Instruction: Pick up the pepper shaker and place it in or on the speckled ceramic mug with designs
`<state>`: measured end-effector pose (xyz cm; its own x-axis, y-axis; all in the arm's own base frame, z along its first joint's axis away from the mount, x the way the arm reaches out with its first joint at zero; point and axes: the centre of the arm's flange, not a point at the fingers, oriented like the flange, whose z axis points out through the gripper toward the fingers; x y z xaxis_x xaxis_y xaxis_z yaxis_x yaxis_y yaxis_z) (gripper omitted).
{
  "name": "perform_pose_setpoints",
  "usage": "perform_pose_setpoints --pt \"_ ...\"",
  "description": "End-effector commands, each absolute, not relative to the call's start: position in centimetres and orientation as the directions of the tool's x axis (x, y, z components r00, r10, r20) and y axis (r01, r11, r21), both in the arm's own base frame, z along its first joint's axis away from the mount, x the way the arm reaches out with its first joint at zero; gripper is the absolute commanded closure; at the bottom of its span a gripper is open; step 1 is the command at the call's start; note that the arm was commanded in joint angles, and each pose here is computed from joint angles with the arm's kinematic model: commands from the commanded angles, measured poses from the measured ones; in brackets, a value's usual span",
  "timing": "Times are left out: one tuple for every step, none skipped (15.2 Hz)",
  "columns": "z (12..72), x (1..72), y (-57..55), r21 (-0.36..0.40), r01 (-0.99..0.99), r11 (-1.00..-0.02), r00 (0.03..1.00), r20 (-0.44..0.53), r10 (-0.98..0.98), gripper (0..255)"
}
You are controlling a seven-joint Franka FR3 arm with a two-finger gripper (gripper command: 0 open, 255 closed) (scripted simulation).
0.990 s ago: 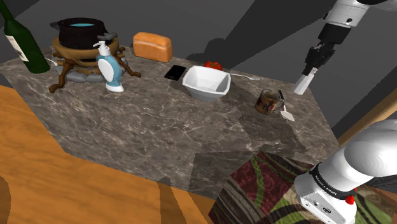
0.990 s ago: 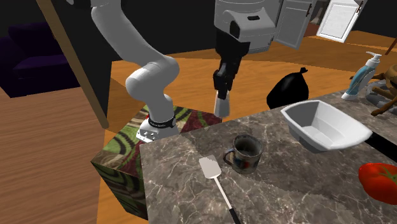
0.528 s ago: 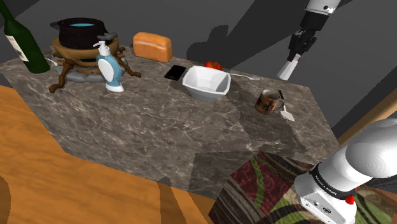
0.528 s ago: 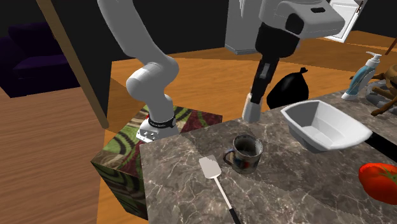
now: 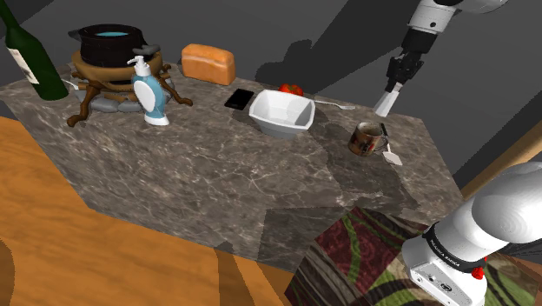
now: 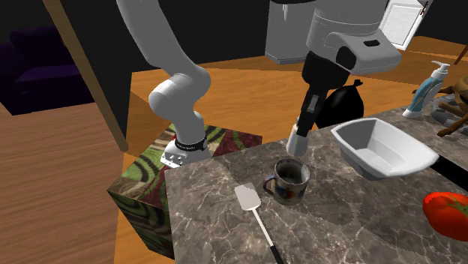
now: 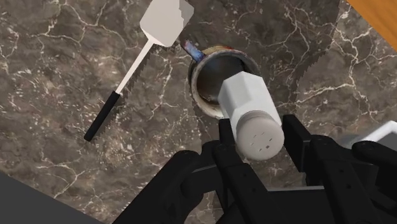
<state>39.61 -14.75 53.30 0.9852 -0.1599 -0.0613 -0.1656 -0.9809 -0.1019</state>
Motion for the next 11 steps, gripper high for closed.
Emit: perform_pose_setpoints --pt "52.2 39.6 -14.8 -0.102 -0.165 -0.981 0.985 -0.061 -0.160 255" --pt "51.6 39.6 -14.8 -0.102 -0.165 -0.981 0.985 -0.061 -0.160 255" --pt "51.1 39.6 -14.8 -0.102 -0.165 -0.981 0.985 -0.061 -0.160 255" --pt "50.6 39.6 -14.8 -0.102 -0.165 -0.981 0.985 -0.061 -0.160 255" --pt "50.0 39.6 -14.8 -0.102 -0.165 -0.981 0.985 -0.061 -0.160 255" --pt "49.5 39.6 -14.8 -0.102 -0.165 -0.981 0.985 -0.061 -0.160 255" --pt "49.0 39.6 -14.8 -0.102 -0.165 -0.981 0.985 -0.061 -0.160 255" --pt "48.5 39.6 -14.8 -0.102 -0.165 -0.981 0.985 -0.061 -0.160 255" --pt "47.9 39.6 -14.8 -0.102 -0.165 -0.981 0.985 -0.061 -0.160 255" --pt "47.4 39.6 -14.8 -0.102 -0.165 -0.981 0.985 -0.061 -0.160 255" --pt "46.9 39.6 -14.8 -0.102 -0.165 -0.981 0.985 -0.061 -0.160 255"
